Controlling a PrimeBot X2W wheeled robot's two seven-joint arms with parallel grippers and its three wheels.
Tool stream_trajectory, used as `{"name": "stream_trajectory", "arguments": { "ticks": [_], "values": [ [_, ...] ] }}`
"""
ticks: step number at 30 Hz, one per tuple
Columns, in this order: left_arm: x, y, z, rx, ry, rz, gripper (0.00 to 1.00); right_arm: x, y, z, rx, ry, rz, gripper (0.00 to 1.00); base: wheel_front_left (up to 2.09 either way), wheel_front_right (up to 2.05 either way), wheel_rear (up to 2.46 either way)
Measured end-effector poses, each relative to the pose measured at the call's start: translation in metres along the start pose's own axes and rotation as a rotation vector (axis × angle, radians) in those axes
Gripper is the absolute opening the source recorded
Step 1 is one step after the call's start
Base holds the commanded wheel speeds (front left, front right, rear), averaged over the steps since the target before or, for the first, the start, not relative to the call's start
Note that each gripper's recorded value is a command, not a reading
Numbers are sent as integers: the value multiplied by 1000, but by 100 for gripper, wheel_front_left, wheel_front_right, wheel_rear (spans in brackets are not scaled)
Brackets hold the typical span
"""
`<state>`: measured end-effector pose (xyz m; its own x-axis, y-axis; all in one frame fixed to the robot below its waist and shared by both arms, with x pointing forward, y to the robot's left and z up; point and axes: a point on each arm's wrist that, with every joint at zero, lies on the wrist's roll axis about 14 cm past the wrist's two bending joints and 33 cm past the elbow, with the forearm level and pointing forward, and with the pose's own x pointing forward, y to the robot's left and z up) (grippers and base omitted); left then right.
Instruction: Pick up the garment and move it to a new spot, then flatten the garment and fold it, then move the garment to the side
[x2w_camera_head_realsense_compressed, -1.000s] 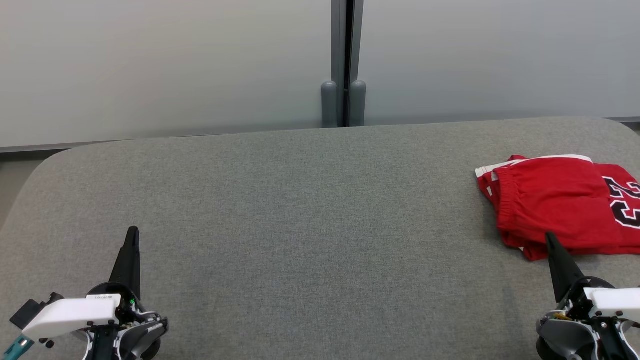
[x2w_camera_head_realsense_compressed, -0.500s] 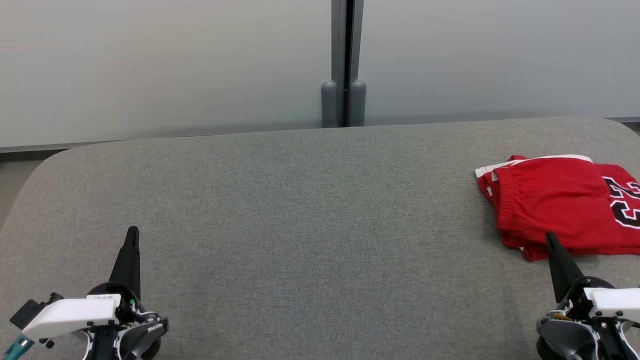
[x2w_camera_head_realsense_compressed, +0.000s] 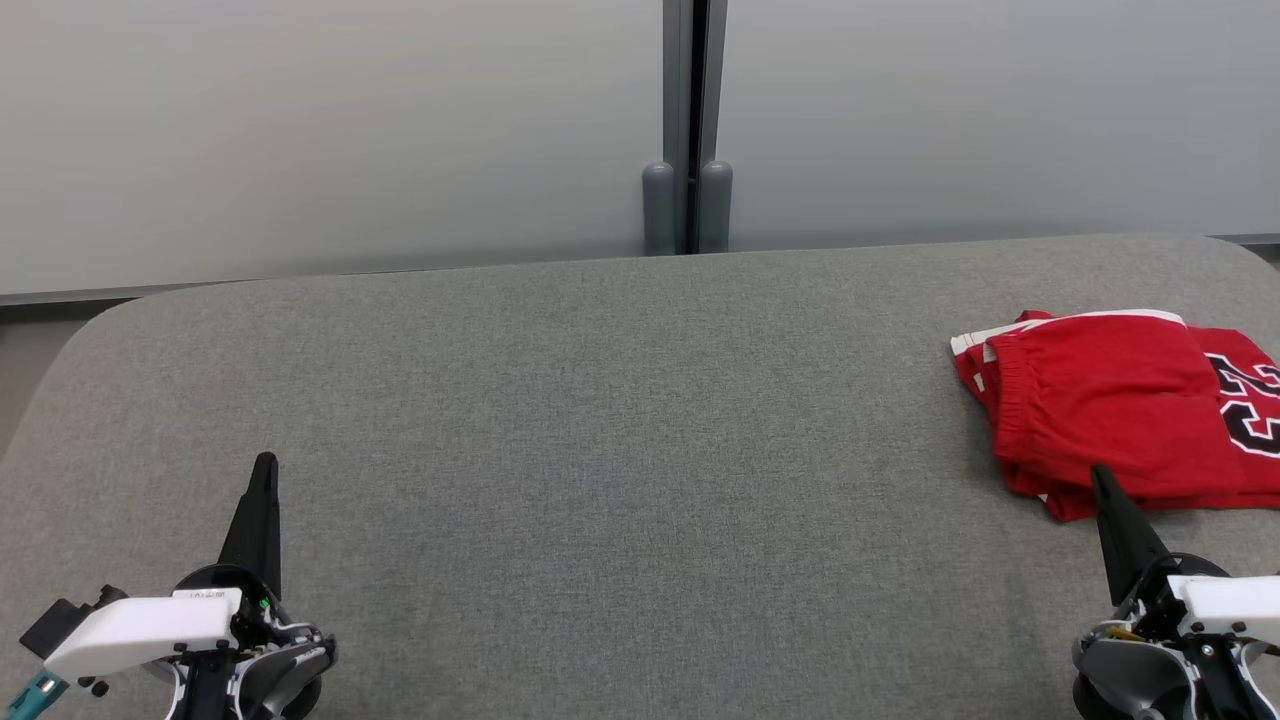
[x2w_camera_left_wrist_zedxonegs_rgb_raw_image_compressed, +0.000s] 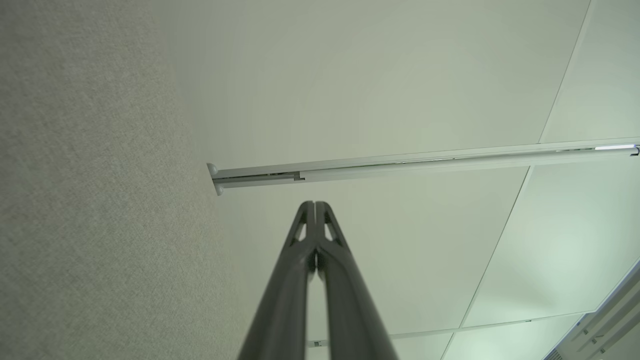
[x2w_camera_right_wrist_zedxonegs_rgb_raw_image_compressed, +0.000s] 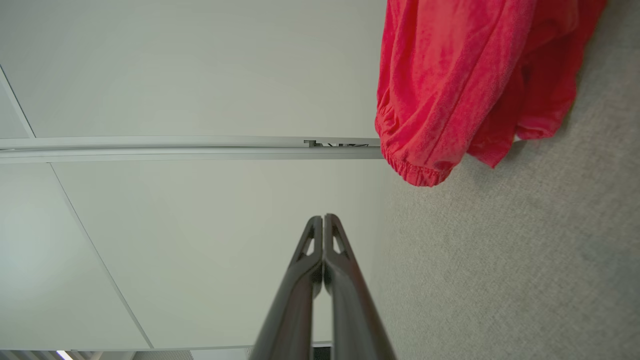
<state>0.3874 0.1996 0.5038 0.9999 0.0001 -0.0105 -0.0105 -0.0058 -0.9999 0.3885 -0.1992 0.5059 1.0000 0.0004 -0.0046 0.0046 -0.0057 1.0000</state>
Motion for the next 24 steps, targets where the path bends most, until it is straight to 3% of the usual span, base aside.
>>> {"name": "stream_trajectory", "arguments": {
  "ticks": [24],
  "values": [
    [0, 0, 0, 0, 0, 0, 0, 0, 0, 0, 0, 0, 0, 0, 0, 0, 0]
  ]
}}
